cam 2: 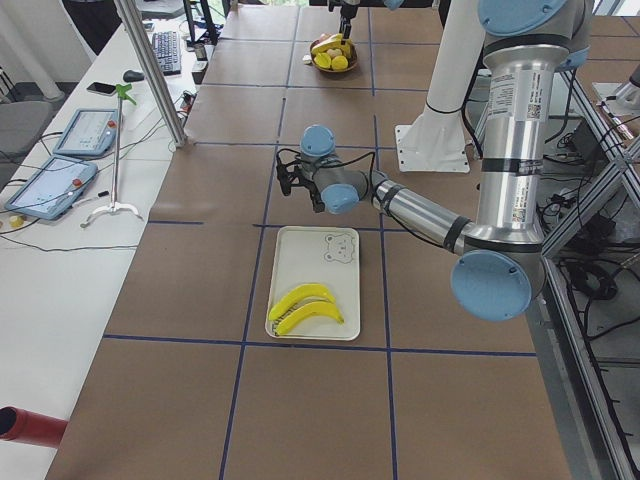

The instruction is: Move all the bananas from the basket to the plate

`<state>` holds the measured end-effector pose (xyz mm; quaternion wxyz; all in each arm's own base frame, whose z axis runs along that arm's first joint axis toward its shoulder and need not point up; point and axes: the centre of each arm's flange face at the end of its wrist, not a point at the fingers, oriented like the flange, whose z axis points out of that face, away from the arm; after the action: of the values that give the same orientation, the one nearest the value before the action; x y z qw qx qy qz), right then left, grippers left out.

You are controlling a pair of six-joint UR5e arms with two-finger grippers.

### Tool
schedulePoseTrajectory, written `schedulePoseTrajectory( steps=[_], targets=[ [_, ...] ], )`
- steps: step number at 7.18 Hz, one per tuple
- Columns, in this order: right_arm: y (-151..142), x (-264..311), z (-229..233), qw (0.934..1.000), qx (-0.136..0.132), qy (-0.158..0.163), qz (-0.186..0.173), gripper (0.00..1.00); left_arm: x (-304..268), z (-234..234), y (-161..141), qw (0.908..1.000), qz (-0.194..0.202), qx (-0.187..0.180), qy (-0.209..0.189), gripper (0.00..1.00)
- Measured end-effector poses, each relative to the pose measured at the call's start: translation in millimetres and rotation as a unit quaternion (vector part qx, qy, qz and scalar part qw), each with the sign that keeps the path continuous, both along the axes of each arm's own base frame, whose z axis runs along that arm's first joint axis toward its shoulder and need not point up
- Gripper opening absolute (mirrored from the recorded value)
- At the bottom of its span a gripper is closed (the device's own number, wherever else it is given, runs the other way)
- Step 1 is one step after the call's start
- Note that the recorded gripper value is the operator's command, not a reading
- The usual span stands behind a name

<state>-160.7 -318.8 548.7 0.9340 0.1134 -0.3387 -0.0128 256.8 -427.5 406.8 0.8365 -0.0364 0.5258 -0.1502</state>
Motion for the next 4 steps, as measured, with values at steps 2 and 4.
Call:
schedulePoseTrajectory(
  steps=[2, 4],
  targets=[
    [3.2, -7.1, 9.2, 0.9999, -0.005, 0.008, -0.007, 0.96, -0.9, 0.6, 0.1, 1.0000, -0.001, 0.000, 0.000, 1.00],
    [4.7, -14.7, 14.4, 0.9998, -0.002, 0.016, -0.013, 0.93, -1.5, 1.3, 0.2, 1.0000, -0.001, -0.001, -0.001, 1.00]
  ],
)
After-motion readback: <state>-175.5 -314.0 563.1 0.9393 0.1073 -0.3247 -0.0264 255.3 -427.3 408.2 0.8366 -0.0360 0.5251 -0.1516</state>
